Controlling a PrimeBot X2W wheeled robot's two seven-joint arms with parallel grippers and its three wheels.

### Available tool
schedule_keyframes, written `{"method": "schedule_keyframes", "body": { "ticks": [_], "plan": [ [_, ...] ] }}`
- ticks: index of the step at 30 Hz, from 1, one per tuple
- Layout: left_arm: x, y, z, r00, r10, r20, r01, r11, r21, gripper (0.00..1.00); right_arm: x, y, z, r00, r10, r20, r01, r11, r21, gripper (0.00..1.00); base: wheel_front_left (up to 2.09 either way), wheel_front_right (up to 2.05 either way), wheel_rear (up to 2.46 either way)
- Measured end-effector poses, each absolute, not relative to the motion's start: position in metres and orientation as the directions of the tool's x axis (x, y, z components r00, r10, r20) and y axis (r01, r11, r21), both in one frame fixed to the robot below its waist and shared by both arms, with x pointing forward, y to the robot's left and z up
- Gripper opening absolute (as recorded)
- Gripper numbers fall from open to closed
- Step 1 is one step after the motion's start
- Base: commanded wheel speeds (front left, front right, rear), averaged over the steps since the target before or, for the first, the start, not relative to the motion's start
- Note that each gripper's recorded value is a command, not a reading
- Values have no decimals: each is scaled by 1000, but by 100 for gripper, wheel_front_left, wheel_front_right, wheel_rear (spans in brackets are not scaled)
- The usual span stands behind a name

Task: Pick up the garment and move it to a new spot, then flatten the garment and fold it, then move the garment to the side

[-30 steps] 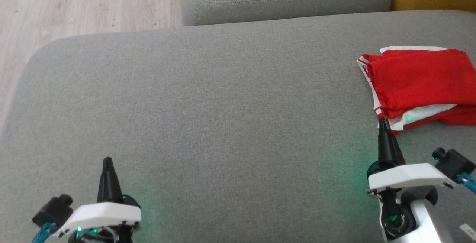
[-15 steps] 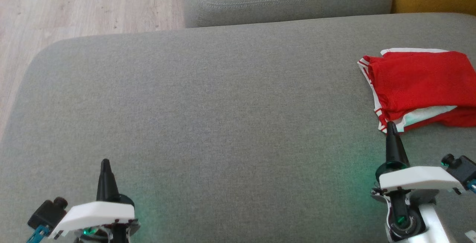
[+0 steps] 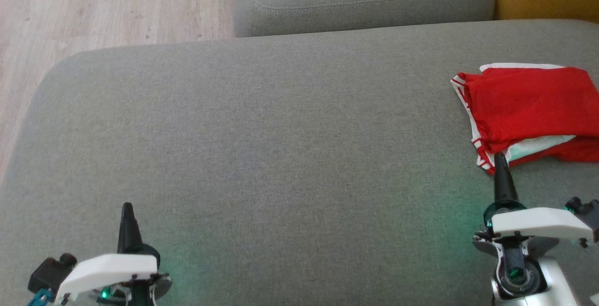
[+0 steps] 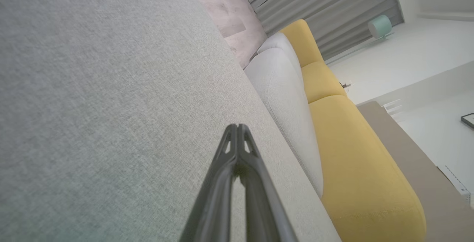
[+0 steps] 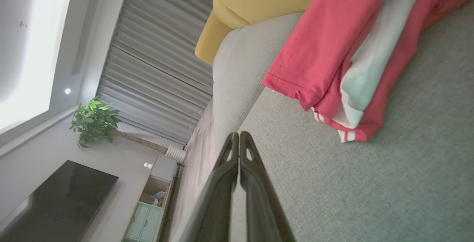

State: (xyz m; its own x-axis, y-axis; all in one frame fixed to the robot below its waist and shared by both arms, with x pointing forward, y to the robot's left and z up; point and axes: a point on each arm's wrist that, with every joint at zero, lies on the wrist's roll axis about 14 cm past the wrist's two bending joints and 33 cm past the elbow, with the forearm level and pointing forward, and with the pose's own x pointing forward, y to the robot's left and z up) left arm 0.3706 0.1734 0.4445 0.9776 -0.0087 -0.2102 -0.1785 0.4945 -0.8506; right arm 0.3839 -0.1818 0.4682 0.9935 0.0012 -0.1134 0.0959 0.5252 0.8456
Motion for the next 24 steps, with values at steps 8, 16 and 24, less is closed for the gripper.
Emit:
{"method": "schedule_keyframes", "body": {
  "ticks": [8,16,24],
  "plan": [
    [370,173,447,979,-20,-205,-177,425,-888,0,384,-186,471,994,-9,-110,103,449,888,0,0,0,0],
    [370,179,450,980,-14,-200,-183,348,-919,0,385,-189,474,994,-10,-105,101,370,924,0,0,0,0],
    [371,179,454,983,-21,-183,-170,272,-947,0,385,-192,477,995,-16,-97,97,287,953,0,0,0,0]
  ]
}}
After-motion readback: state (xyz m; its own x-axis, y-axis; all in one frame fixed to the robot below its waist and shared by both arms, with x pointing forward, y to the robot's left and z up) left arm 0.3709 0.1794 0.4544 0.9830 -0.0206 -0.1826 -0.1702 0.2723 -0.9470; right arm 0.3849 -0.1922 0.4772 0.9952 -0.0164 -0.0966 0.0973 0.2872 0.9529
